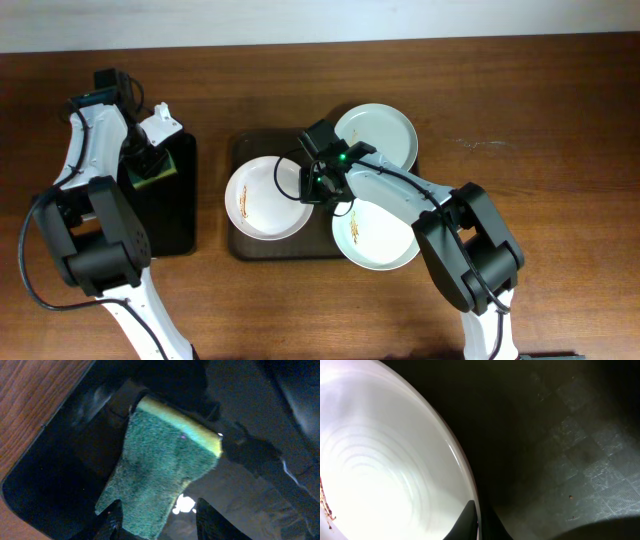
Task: Clean dirty plates on tray and stack at the side
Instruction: 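Grasp the green sponge with the left gripper and lift the plate edge with the right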
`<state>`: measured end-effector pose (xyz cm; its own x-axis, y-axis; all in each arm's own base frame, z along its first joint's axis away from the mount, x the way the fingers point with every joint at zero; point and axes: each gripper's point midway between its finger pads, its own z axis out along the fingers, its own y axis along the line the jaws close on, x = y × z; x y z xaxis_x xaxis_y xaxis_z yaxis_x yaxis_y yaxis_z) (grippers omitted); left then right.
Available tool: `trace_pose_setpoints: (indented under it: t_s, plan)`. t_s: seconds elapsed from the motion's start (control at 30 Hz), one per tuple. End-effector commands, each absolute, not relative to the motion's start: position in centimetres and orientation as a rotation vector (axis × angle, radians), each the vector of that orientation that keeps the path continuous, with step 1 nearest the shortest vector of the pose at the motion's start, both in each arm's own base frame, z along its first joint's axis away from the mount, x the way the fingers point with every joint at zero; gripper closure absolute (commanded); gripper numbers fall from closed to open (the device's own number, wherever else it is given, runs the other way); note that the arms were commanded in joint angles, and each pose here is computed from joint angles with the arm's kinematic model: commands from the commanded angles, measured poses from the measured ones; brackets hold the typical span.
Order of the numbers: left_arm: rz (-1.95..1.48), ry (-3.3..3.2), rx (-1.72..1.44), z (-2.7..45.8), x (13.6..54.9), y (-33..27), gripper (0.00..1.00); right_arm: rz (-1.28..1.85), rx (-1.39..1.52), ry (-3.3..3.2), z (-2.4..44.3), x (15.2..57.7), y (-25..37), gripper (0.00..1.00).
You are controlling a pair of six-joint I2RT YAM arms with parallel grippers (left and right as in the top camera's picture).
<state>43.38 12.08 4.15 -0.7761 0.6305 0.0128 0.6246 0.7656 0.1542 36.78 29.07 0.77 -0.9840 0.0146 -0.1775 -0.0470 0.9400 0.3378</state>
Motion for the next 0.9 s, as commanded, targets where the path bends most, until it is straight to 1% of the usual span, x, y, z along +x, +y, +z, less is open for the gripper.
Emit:
trace_pose_setpoints:
  t_s: [0.0,0.13,0.23,0.3,0.33,0.37,0.4,0.43,0.47,0.57,0.6,0.67,0.77,0.87]
  plan:
    - [0.058,2.823,1.081,3.3,44.0,10.7,0.55,0.52,-0.043,2.934,0.1,36.4,29.7,0.95]
    - [0.167,2.839,1.044,1.3,44.8,13.1,0.54,0.52,-0.043,2.934,0.1,36.4,29.7,0.95]
    - [0.144,2.858,1.051,0.4,44.5,13.0,0.5,0.52,-0.043,2.934,0.1,36.4,29.7,0.95]
    - [0.09,2.895,1.066,-0.7,43.6,12.6,0.5,0.52,-0.043,2.934,0.1,36.4,29.7,0.95]
    - [0.048,2.925,1.069,-1.2,42.8,12.3,0.63,0.52,-0.043,2.934,0.1,36.4,29.7,0.95]
    - [0.034,2.959,0.993,-1.3,42.6,12.2,0.86,0.522,-0.043,2.932,0.1,36.4,29.7,0.95]
    - [0.033,2.979,0.925,-1.3,42.6,12.1,0.99,0.523,-0.043,2.93,0.1,36.4,29.8,0.95]
    - [0.031,3.02,0.779,-1.3,42.6,12.1,0.99,0.524,-0.043,2.929,0.1,36.5,29.8,0.95]
    - [0.022,3.076,0.559,-1.3,42.4,12.0,0.99,0.525,-0.044,2.927,0.1,36.5,29.8,0.95]
    - [-0.048,3.199,0.131,-1.2,40.5,11.0,0.99,0.528,-0.044,2.924,0.2,36.6,29.9,0.95]
    - [-0.131,3.234,-0.069,-1.1,39.6,9.9,0.99,0.53,-0.045,2.92,0.2,36.6,29.9,0.95]
    - [-0.319,3.243,-0.222,-0.7,39.0,7.8,0.99,0.531,-0.044,2.922,0.2,36.6,29.9,0.95]
    - [-0.526,3.205,-0.25,0.6,39.4,5.8,0.99,0.533,-0.045,2.93,0.2,36.4,29.9,0.95]
    - [-0.559,3.171,-0.245,4.1,40.0,5.5,0.99,0.546,-0.047,2.932,0.3,36.4,30.0,0.96]
